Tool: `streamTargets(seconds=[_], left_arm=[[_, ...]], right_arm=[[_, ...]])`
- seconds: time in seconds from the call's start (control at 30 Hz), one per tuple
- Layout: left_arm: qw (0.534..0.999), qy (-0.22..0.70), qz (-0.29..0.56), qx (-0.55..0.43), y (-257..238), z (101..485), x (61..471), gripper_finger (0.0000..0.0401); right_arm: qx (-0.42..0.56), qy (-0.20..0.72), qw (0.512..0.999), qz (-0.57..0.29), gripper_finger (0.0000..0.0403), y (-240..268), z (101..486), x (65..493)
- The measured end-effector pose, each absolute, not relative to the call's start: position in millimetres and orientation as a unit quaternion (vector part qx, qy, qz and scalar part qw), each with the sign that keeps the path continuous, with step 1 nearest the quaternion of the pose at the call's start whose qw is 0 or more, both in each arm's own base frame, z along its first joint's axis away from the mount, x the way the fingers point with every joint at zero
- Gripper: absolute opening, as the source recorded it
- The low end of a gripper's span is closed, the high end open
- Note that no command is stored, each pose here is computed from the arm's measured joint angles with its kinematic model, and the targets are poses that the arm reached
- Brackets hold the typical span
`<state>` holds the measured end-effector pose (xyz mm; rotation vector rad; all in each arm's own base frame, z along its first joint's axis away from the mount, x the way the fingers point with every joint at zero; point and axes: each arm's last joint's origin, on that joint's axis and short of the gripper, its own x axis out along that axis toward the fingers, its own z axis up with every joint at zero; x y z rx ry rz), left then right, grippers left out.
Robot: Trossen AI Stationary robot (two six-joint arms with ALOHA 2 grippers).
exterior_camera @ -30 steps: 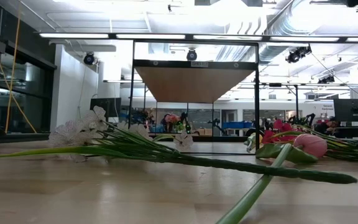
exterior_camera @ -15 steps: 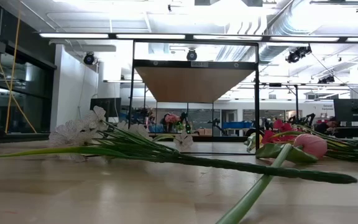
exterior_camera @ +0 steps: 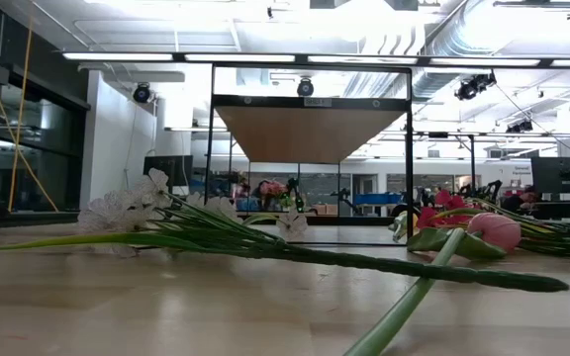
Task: Pick and place flowers into a vace then onto a shelf
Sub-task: Put the yellow tulip into the blue vase
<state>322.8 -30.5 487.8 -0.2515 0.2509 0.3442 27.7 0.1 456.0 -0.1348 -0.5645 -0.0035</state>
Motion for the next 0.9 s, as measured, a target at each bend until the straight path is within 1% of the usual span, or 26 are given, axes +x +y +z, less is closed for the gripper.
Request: streamTargets(seconds=[0.13,0.23,0.57,0.73,0.9], left_arm=[[0.970,0.121,0.170,-0.126,-29.9,491.1,318.1,0.0138],[0.969,0.127,0.171,-0.124,-29.5,491.1,315.2,0.0138],[0.962,0.110,0.220,-0.116,-26.0,495.1,309.5,0.0138],[0.957,0.120,0.241,-0.107,-24.8,492.3,308.6,0.0138],[0.954,0.122,0.256,-0.102,-24.0,491.5,307.9,0.0138]], right_arm=[[-0.127,-0.286,0.942,-0.119,0.0162,-3.2,466.8,19.2],[-0.152,-0.294,0.930,-0.162,0.0165,-3.6,471.7,13.2],[-0.237,-0.276,0.908,-0.207,0.0163,-4.1,473.5,11.4],[-0.221,-0.263,0.898,-0.275,0.0156,-8.2,473.9,10.7],[-0.182,-0.252,0.876,-0.368,0.0147,-15.8,477.3,16.8]])
